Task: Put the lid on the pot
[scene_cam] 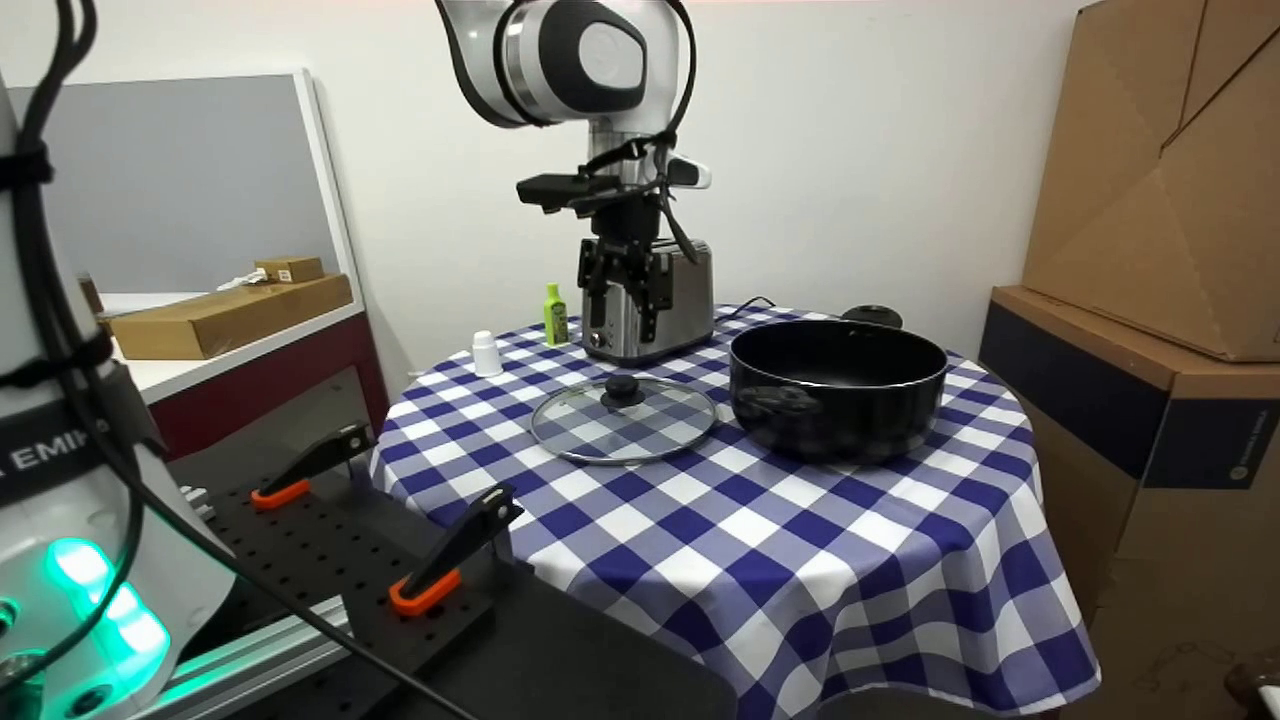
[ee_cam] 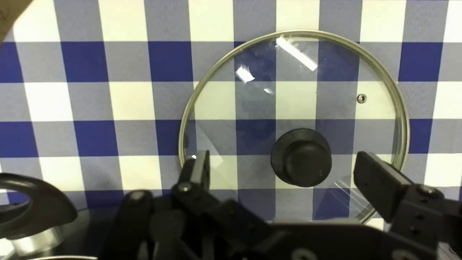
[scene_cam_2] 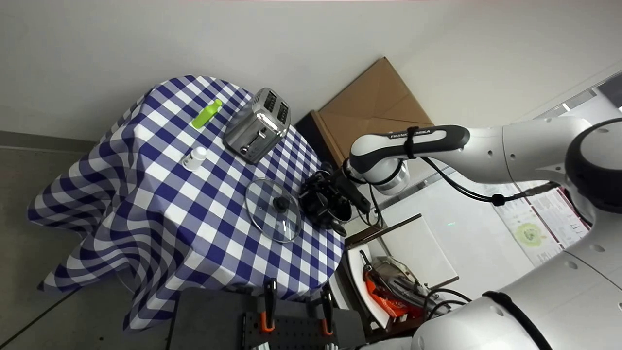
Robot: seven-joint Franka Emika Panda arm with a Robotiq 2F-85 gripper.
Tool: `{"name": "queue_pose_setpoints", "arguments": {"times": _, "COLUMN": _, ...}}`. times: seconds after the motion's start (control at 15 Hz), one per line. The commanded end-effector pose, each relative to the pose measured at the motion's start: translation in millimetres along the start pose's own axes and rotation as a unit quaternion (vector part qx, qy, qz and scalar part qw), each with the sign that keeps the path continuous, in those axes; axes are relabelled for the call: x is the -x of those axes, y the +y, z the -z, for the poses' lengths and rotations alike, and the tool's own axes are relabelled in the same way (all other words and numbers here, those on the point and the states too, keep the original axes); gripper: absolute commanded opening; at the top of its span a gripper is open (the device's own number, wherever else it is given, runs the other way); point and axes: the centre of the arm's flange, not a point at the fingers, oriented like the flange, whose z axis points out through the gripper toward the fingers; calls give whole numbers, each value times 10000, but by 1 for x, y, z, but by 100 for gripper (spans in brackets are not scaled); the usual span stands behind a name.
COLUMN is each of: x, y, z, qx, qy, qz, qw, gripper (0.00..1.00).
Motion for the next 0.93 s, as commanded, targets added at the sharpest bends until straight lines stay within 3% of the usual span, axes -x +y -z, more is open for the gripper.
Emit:
{"name": "queue_pose_setpoints", "arguments": {"times": 0.0, "x": -38, "y": -12, "z": -27, "qx": -14, "qy": -92, "qz": 3, "qw": 10000, "gripper": 100}}
{"name": "queue_pose_setpoints", "arguments": {"times": 0.73, "x": -58, "y": -56, "z": -81, "qx": 217, "qy": -333, "qz": 381, "qw": 9985, "gripper": 100}}
{"name": "queue_pose_setpoints", "arguments": {"times": 0.8, "x": -59, "y": -58, "z": -83, "qx": 243, "qy": -322, "qz": 414, "qw": 9983, "gripper": 97}}
{"name": "queue_pose_setpoints", "arguments": {"times": 0.87, "x": -60, "y": -59, "z": -85, "qx": 265, "qy": -319, "qz": 430, "qw": 9982, "gripper": 74}}
